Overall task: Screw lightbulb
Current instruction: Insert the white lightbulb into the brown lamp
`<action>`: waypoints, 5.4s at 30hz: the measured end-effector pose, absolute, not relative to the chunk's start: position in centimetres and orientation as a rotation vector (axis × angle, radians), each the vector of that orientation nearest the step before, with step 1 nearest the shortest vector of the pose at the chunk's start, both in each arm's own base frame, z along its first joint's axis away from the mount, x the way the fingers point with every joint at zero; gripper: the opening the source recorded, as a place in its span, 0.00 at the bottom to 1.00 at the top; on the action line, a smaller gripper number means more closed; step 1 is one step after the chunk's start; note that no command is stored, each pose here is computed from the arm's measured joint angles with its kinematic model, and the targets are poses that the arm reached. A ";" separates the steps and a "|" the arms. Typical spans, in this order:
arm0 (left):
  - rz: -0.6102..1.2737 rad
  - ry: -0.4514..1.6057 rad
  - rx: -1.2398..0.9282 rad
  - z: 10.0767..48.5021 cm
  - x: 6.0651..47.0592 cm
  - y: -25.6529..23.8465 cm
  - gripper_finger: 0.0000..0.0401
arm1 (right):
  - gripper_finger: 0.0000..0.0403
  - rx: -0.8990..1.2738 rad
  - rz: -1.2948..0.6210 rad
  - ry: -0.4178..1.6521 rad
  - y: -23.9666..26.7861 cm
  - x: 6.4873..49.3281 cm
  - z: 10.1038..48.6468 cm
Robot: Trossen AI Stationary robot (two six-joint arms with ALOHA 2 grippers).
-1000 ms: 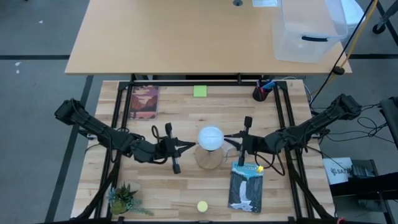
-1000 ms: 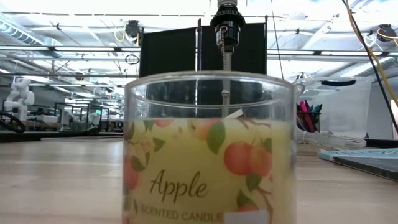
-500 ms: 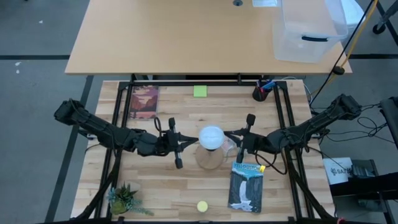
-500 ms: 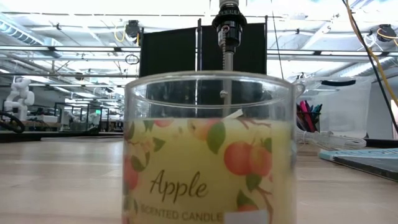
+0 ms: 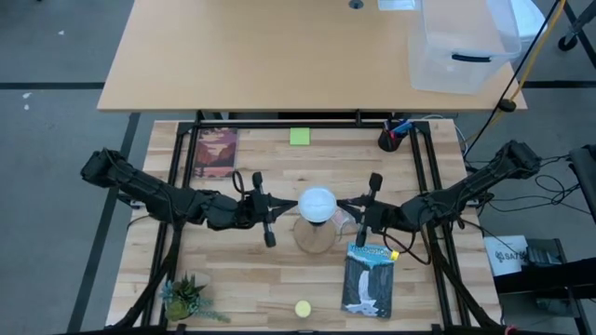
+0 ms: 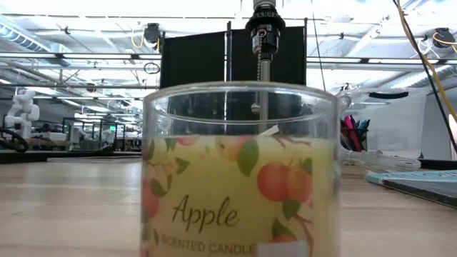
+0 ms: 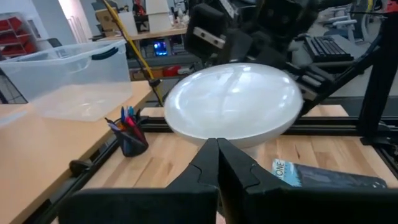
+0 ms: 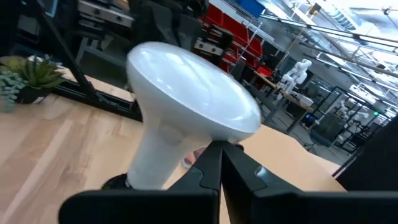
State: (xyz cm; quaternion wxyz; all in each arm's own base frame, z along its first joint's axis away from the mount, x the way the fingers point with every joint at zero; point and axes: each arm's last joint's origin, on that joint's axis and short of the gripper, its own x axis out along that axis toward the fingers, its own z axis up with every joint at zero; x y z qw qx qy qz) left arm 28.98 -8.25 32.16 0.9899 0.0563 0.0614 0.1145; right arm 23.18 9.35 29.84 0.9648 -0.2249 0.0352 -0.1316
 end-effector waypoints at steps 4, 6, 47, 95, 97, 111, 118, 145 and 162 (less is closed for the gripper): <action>0.240 0.128 0.114 32.1 29.0 -8.1 0.00 | 0.00 -0.461 -0.238 0.065 9.9 23.0 29.8; 0.246 0.131 0.115 32.1 29.1 -7.9 0.00 | 0.00 -0.462 -0.232 0.064 10.0 22.9 29.8; 0.165 0.109 0.186 32.2 28.7 -9.9 0.00 | 0.00 -0.493 -0.379 0.020 8.7 23.2 30.9; 0.242 0.100 0.179 33.9 27.4 -7.2 0.00 | 0.00 -0.518 -0.276 0.115 11.4 22.0 29.4; 0.211 0.087 0.180 34.3 26.8 -7.9 0.00 | 0.00 -0.539 -0.299 0.118 11.1 22.1 29.5; 0.143 0.092 0.179 32.3 28.7 -10.0 0.00 | 0.00 -0.610 -0.404 0.116 8.6 23.2 30.1; 0.172 0.094 0.171 32.3 29.1 -9.1 0.00 | 0.00 -0.636 -0.353 0.095 8.8 23.3 30.2; 0.243 0.170 0.173 31.7 29.4 -6.8 0.00 | 0.00 -0.610 -0.207 0.099 11.8 21.9 29.6; 0.112 0.096 0.187 33.3 27.4 -9.9 0.00 | 0.00 -0.659 -0.412 0.127 9.3 22.9 30.1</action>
